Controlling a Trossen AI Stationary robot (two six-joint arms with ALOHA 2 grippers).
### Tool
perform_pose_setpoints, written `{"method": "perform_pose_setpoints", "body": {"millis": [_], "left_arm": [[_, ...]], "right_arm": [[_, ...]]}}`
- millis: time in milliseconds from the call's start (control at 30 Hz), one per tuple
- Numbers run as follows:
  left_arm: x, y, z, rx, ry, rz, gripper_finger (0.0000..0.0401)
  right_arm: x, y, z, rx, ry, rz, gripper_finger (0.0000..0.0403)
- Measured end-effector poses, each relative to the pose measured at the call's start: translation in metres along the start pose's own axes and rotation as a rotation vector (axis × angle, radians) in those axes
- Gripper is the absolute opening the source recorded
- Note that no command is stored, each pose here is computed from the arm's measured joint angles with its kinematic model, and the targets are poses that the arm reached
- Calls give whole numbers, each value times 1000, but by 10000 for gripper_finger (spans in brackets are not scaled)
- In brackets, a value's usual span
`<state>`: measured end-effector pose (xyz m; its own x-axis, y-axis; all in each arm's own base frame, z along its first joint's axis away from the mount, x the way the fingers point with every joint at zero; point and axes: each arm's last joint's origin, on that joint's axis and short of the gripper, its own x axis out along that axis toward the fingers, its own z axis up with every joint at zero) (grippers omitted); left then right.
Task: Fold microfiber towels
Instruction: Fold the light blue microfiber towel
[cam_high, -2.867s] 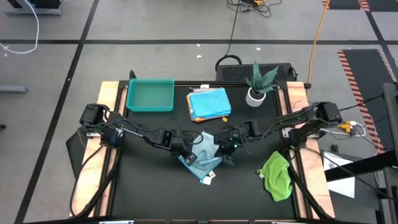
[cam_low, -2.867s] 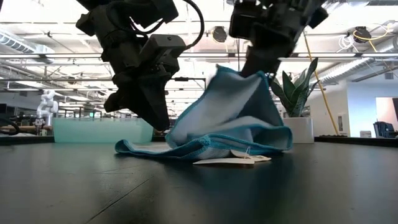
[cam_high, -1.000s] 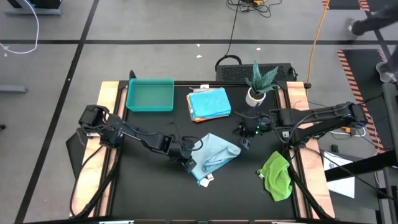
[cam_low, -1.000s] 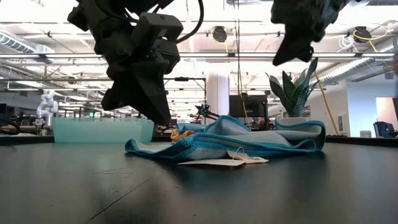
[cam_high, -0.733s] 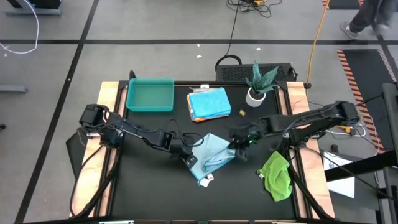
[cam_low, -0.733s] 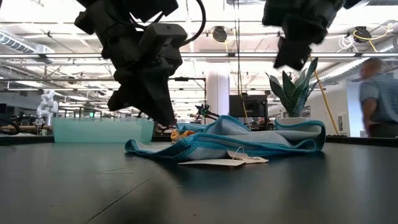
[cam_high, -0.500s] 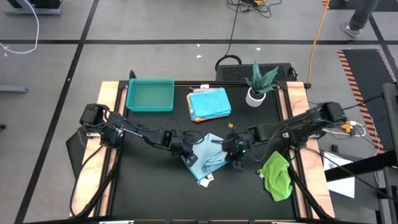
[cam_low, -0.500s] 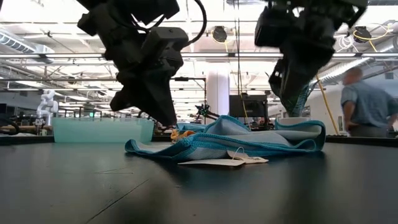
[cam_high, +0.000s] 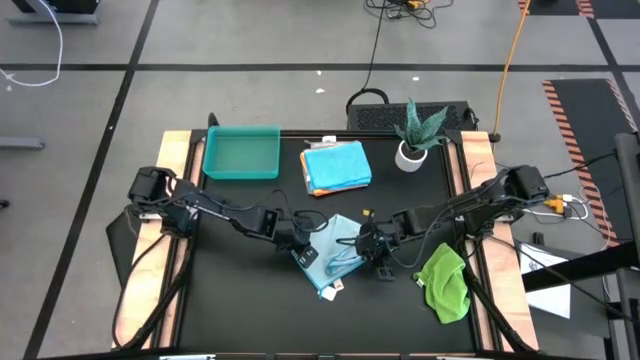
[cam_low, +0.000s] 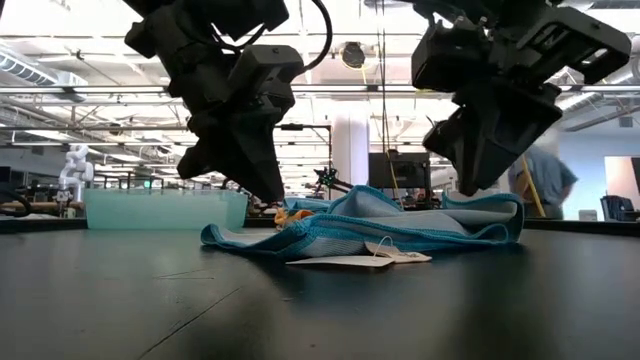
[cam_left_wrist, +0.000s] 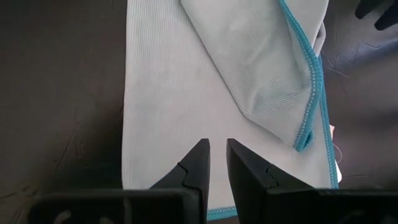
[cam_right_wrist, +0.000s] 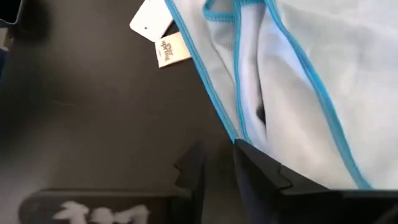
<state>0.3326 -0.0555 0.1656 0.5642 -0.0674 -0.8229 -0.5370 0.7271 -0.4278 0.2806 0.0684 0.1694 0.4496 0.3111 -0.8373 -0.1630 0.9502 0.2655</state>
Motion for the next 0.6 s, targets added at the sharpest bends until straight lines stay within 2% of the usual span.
{"method": "perform_pose_setpoints", "body": {"millis": [200,600], "left_arm": [[0,0,0,-1,0,0,56],[0,0,1,-11,-16,10,56]], "right_arm": [[11,-2,5,-74,-39,7,97],[35,-8,-1,-148,11,-1,100]]}}
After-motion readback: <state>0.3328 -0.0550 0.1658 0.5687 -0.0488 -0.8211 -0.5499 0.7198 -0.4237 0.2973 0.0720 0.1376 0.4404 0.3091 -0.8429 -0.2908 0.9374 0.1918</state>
